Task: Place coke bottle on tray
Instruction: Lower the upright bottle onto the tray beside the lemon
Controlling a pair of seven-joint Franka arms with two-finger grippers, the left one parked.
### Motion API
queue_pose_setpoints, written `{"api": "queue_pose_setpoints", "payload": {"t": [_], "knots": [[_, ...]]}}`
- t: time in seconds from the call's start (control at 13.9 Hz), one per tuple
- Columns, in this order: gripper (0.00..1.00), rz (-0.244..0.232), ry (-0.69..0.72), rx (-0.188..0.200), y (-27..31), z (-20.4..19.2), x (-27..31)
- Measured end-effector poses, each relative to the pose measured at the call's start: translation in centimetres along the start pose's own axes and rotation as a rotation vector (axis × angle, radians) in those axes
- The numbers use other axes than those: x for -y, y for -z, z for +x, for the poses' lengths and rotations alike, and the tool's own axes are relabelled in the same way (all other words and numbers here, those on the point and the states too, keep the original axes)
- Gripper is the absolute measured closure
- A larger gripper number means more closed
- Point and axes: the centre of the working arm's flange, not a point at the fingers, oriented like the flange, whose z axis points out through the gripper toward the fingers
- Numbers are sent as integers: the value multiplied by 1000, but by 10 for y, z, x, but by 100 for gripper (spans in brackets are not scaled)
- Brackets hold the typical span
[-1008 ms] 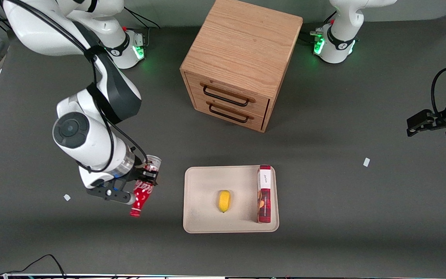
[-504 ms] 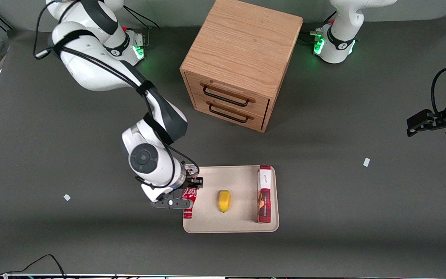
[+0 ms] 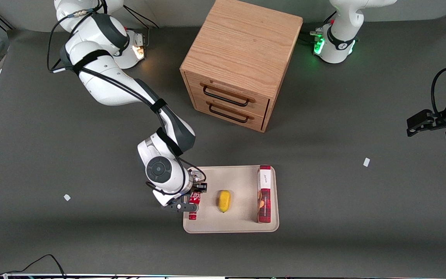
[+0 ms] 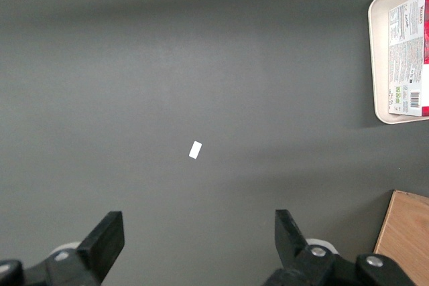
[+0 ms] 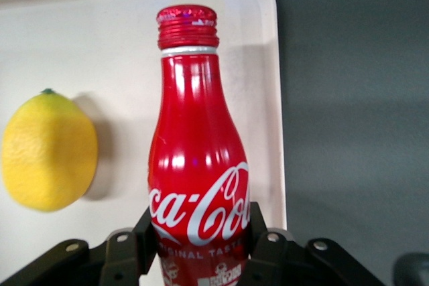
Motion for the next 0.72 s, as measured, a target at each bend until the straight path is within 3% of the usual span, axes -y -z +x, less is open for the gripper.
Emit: {"api": "queue_pose_setpoints", "payload": {"t": [0.22, 0.65, 0.72], "knots": [[45, -21, 7, -9, -16, 1, -6], [45, -14, 17, -23, -22, 3, -7], [39, -14, 18, -23, -22, 3, -6]]}}
